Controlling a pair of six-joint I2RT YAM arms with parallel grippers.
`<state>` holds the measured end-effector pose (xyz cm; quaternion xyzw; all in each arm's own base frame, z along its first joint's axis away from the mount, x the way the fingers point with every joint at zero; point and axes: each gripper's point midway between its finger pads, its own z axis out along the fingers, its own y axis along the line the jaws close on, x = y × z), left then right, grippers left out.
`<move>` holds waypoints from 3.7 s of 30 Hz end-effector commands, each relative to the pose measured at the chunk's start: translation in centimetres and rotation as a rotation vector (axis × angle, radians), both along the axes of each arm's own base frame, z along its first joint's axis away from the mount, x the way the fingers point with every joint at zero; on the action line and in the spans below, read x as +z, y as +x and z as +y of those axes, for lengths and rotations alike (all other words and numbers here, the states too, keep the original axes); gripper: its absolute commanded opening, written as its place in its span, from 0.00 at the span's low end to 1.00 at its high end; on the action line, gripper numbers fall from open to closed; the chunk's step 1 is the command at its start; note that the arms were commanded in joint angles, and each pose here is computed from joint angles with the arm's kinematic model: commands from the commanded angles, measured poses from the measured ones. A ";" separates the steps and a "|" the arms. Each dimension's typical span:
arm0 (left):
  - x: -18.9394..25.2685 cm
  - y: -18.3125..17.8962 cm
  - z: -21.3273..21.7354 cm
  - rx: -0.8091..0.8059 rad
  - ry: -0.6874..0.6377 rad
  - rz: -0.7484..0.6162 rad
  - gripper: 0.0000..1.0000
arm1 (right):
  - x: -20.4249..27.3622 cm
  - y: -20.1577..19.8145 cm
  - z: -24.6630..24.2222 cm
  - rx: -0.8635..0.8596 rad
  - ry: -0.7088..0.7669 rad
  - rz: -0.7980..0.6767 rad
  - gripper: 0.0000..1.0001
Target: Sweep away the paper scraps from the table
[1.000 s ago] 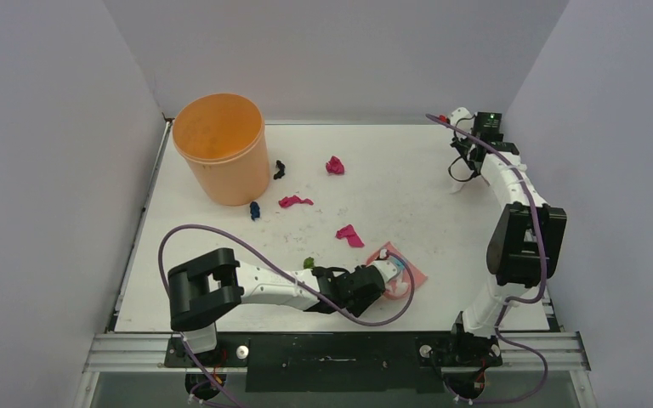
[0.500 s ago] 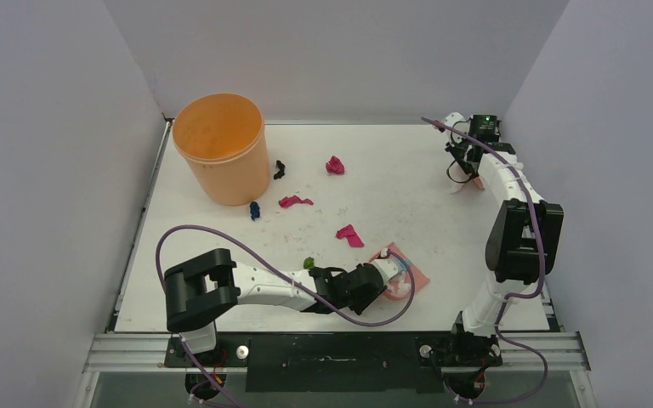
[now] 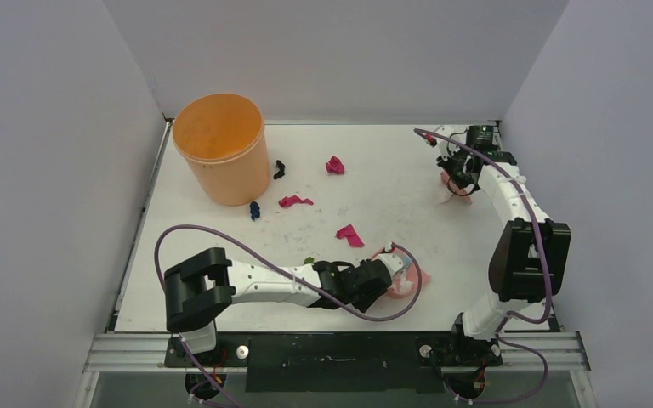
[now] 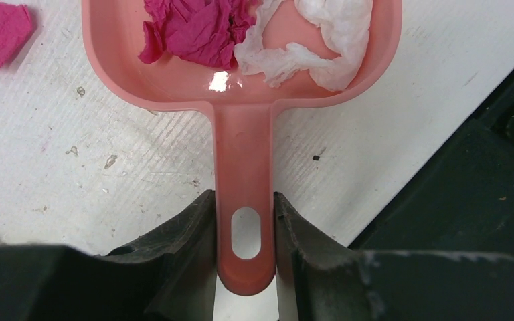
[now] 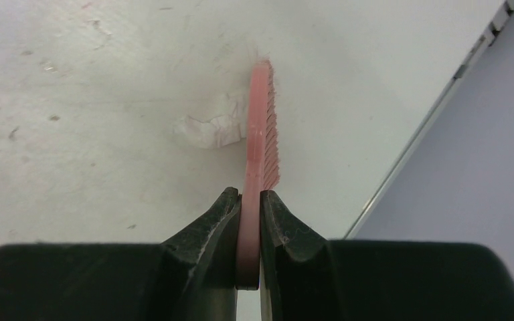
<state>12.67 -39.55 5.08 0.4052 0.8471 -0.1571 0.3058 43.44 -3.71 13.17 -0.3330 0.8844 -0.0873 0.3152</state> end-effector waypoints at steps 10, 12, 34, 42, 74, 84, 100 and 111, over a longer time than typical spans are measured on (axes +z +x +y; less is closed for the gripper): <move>0.9 -0.4 -0.5 0.054 0.049 0.069 0.00 | 1.3 -13.1 11.8 0.253 0.245 0.224 0.05; 0.6 -0.1 -0.9 0.060 0.036 0.059 0.00 | 1.9 -14.3 13.0 0.276 0.293 0.252 0.05; 0.2 1.2 -3.1 0.070 -0.136 -0.037 0.00 | 6.8 -16.6 13.6 0.256 0.349 0.253 0.05; 1.2 1.0 -4.4 0.032 -0.225 -0.103 0.00 | 11.5 -14.9 12.8 0.246 0.298 0.135 0.05; 9.2 3.6 3.5 0.207 -0.056 -0.146 0.00 | 9.3 -10.2 9.6 -0.109 0.848 -0.425 0.05; 16.2 11.7 7.6 0.405 -0.155 -0.188 0.00 | 7.7 -9.9 9.7 -0.092 0.879 -0.383 0.05; 25.4 22.5 17.1 0.699 -0.352 -0.177 0.00 | 8.6 -10.1 9.1 -0.093 0.860 -0.416 0.05; 30.5 27.0 22.5 0.819 -0.747 -0.047 0.00 | 8.1 -10.0 9.0 -0.096 0.859 -0.398 0.05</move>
